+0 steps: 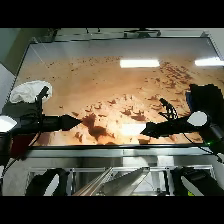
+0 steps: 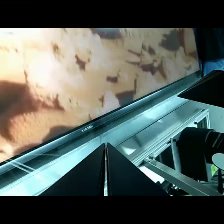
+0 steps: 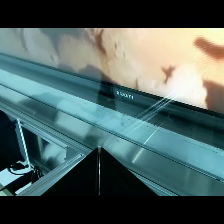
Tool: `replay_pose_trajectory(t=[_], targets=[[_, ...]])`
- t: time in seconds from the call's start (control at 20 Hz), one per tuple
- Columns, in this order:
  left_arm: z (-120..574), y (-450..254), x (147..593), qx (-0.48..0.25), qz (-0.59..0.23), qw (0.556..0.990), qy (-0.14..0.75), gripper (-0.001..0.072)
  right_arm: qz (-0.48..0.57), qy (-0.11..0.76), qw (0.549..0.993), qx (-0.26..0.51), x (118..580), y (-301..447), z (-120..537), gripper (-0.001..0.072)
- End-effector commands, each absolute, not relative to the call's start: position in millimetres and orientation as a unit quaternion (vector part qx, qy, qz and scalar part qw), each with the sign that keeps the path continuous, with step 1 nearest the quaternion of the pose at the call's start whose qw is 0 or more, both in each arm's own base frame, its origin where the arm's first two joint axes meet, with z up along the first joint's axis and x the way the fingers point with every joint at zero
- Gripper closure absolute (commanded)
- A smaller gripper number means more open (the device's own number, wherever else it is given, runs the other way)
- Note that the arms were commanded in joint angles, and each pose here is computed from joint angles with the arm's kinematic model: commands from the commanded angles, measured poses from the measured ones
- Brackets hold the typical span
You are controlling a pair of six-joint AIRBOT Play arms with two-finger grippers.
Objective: Fold the shirts.
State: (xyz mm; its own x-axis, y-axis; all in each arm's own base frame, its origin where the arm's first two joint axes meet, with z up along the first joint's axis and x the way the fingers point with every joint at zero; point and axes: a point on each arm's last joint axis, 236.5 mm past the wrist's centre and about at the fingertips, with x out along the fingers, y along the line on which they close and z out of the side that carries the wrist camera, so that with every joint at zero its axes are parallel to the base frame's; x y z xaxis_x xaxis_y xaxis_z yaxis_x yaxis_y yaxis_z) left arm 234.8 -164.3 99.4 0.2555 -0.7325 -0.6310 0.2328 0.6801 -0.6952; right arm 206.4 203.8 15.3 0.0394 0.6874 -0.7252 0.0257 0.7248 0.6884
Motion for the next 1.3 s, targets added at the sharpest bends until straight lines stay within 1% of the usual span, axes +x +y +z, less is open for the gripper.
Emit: replay_pose_trajectory(t=[0.0, 0.15, 0.35, 0.45, 0.55, 0.6, 0.65, 0.7, 0.85, 1.0, 1.15, 1.25], targets=[[97.8, -162.4, 235.6, -0.236, -0.317, 0.757, 0.520, 0.0690, 0.248, 0.648, 0.665, 0.276, 205.9, 204.1, 15.1, 0.0694], [95.7, -160.4, 236.0, -0.232, -0.313, 0.760, 0.521, 0.0690, 0.248, 0.648, 0.665, 0.275, 205.9, 204.0, 15.0, 0.0694], [88.3, -143.3, 255.9, -0.209, -0.276, 0.793, 0.501, 0.0690, 0.248, 0.648, 0.665, 0.275, 205.9, 204.0, 15.0, 0.0694], [88.0, -119.2, 280.8, -0.207, -0.231, 0.824, 0.474, 0.0690, 0.248, 0.648, 0.665, 0.276, 205.9, 204.1, 15.1, 0.0694], [90.5, -75.0, 309.9, -0.195, -0.171, 0.846, 0.465, 0.0687, 0.248, 0.648, 0.665, 0.275, 205.9, 204.0, 15.0, 0.0694], [94.2, -49.0, 323.5, -0.192, -0.142, 0.852, 0.467, 0.0498, 0.248, 0.648, 0.665, 0.276, 205.9, 204.1, 15.1, 0.0694], [97.9, -23.4, 338.2, -0.194, -0.114, 0.856, 0.465, 0.0206, 0.248, 0.648, 0.665, 0.276, 205.9, 204.1, 15.0, 0.0694], [101.7, 0.9, 352.4, -0.206, -0.090, 0.859, 0.460, -0.0013, 0.248, 0.648, 0.665, 0.276, 205.9, 204.1, 14.9, 0.0694], [102.9, 74.7, 391.6, -0.228, -0.037, 0.863, 0.449, -0.0013, 0.248, 0.648, 0.665, 0.276, 205.9, 204.1, 14.9, 0.0694], [75.9, 133.8, 419.9, -0.225, -0.006, 0.860, 0.458, -0.0012, 0.246, 0.644, 0.669, 0.277, 208.7, 203.9, 14.8, 0.0694], [20.2, 195.8, 436.7, -0.165, 0.052, 0.844, 0.507, -0.0013, 0.239, 0.625, 0.687, 0.284, 222.0, 203.0, 15.3, 0.0694], [-8.9, 217.9, 452.7, -0.154, 0.064, 0.836, 0.522, -0.0013, 0.234, 0.615, 0.696, 0.287, 229.1, 202.2, 15.7, 0.0694]])
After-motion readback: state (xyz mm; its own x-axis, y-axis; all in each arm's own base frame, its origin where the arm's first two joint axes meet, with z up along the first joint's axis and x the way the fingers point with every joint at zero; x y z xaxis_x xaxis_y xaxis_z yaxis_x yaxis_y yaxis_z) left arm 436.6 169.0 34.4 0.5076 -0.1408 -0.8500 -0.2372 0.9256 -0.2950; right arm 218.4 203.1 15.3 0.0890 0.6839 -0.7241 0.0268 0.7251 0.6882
